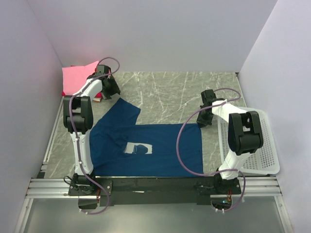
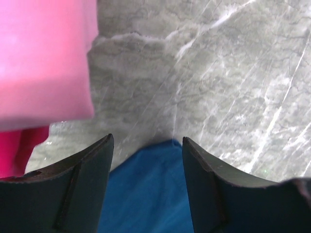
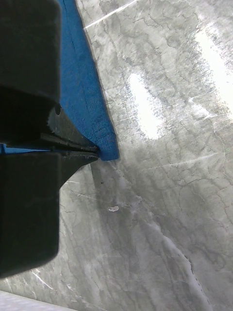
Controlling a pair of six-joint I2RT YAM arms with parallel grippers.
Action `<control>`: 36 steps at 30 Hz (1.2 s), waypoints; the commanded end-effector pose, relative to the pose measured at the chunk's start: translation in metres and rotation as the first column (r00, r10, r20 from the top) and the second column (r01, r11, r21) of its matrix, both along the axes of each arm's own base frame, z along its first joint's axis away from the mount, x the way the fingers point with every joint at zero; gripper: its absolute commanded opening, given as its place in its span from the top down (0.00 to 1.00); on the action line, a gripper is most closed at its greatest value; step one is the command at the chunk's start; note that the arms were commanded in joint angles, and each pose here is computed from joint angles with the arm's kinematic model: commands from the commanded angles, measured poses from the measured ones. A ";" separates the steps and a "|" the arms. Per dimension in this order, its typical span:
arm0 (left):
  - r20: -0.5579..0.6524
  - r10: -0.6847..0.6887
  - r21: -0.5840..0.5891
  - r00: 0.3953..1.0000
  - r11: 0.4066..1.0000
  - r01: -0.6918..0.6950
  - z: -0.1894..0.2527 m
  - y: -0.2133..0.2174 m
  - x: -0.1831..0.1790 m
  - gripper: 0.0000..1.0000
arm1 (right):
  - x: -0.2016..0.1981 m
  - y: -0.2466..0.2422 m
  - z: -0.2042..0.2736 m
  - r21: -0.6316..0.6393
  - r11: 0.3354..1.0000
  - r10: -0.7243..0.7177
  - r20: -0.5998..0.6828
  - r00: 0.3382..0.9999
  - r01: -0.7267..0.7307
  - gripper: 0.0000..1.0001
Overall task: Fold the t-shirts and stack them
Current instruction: Fold the tshirt
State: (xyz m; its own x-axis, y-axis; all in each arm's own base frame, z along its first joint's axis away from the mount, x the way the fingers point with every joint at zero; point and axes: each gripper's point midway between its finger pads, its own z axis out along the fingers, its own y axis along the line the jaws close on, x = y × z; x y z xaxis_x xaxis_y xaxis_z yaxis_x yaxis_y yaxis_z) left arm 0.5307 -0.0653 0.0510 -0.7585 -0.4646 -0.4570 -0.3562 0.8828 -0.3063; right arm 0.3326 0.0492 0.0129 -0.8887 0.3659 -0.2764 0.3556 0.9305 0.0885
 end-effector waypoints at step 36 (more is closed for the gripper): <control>-0.119 -0.093 0.198 0.989 0.973 0.115 -0.043 -0.027 -0.012 0.73 | 0.002 0.002 -0.013 0.017 1.000 0.013 -0.032 0.999 -0.013 0.99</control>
